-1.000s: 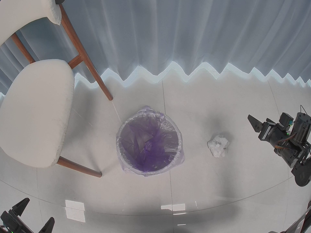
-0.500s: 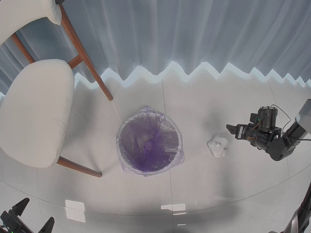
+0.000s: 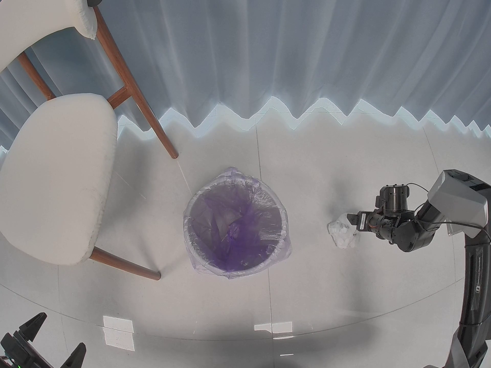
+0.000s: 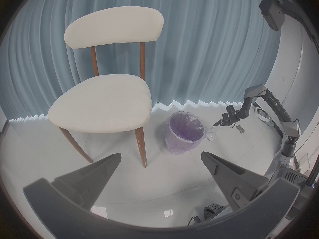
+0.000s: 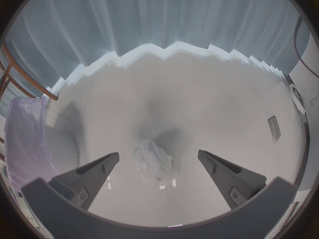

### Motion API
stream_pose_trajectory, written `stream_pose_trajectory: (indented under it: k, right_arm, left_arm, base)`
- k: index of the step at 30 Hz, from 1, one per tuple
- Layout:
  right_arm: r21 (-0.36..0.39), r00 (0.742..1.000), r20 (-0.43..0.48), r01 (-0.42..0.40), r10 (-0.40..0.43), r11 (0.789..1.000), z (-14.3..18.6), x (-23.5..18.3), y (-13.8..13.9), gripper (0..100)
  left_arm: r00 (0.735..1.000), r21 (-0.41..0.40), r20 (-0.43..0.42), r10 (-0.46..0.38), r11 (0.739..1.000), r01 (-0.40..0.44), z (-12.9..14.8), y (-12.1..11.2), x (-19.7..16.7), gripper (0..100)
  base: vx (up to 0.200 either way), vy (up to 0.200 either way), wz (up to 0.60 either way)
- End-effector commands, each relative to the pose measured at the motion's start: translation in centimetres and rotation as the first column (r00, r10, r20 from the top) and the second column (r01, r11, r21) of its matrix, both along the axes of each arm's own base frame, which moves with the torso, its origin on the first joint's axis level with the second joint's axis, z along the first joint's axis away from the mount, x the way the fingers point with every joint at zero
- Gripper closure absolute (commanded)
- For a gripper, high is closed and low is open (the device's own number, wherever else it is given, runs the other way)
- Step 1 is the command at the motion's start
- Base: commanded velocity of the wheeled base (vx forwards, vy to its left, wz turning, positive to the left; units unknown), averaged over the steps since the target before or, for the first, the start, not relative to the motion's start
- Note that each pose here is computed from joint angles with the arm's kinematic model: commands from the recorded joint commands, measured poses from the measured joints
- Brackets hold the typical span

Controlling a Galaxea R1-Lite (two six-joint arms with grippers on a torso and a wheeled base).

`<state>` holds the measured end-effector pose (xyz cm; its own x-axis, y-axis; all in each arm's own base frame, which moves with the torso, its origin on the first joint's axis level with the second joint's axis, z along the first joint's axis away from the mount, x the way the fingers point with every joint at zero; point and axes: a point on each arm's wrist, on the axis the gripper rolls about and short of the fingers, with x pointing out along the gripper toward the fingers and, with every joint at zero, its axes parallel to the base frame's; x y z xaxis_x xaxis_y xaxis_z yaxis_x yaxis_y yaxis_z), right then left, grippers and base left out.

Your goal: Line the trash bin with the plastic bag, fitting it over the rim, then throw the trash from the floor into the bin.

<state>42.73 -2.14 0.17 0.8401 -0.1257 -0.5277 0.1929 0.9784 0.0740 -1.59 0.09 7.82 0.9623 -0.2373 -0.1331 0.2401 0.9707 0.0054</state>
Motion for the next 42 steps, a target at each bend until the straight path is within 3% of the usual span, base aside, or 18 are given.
stream_pose_trajectory:
  k: [1, 15, 16, 25, 34, 36, 39, 40, 41, 42]
  right_arm:
    - [0.001, 0.999, -0.042, 0.020, -0.020, 1.000, -3.0, 1.1, -0.9, 0]
    - [-0.003, 0.999, -0.047, 0.019, -0.019, 1.000, -6.0, 3.1, -1.1, 0]
    - [-0.003, 0.999, -0.042, 0.017, -0.017, 1.000, -6.0, 3.4, -1.0, 100]
    - [0.004, 1.000, 0.007, 0.012, -0.012, 1.000, -4.8, 4.0, -0.6, 100]
    - [0.007, 0.990, 0.138, 0.017, -0.018, 1.000, 5.4, -0.1, -0.6, 100]
    - [0.003, 0.979, 0.202, -0.010, 0.009, 1.000, 8.9, -3.0, 0.3, 100]
    - [0.001, 0.965, 0.253, -0.080, 0.077, 0.997, 11.1, -5.8, 2.4, 100]
    - [-0.008, 0.945, 0.297, -0.138, 0.134, 0.990, 12.7, -7.8, 4.0, 100]
    - [-0.008, 0.945, 0.297, -0.138, 0.134, 0.990, 12.7, -7.8, 4.0, 100]
    - [-0.051, 0.911, 0.344, -0.224, 0.227, 0.973, 14.5, -10.4, 6.3, 100]
  left_arm:
    - [1.000, 0.003, -0.019, 0.000, 1.000, 0.000, -0.5, 0.0, 0.1, 0]
    - [1.000, 0.003, -0.019, 0.000, 1.000, 0.000, -0.5, 0.0, 0.1, 0]
    - [1.000, 0.003, -0.019, 0.000, 1.000, 0.000, -0.5, 0.0, 0.1, 0]
    - [1.000, 0.003, -0.019, 0.000, 1.000, 0.000, -0.5, 0.0, 0.1, 0]
    - [1.000, 0.003, -0.019, 0.000, 1.000, 0.000, -0.5, 0.0, 0.1, 0]
    - [1.000, 0.003, -0.019, 0.000, 1.000, 0.000, -0.5, 0.0, 0.1, 0]
    - [1.000, 0.003, -0.019, 0.000, 1.000, 0.000, -0.5, 0.0, 0.1, 0]
    - [1.000, 0.003, -0.018, 0.000, 1.000, 0.000, -0.5, 0.0, 0.1, 0]
    - [1.000, 0.003, -0.018, 0.000, 1.000, 0.000, -0.5, 0.0, 0.1, 0]
    - [1.000, 0.003, -0.019, 0.000, 1.000, 0.000, -0.5, 0.0, 0.1, 0]
  base:
    - [0.000, 0.000, 0.00]
    - [0.000, 0.000, 0.00]
    - [0.000, 0.000, 0.00]
    - [0.000, 0.000, 0.00]
    - [0.000, 0.000, 0.00]
    - [0.000, 0.000, 0.00]
    - [0.000, 0.000, 0.00]
    - [0.000, 0.000, 0.00]
    - [0.000, 0.000, 0.00]
    - [0.000, 0.000, 0.00]
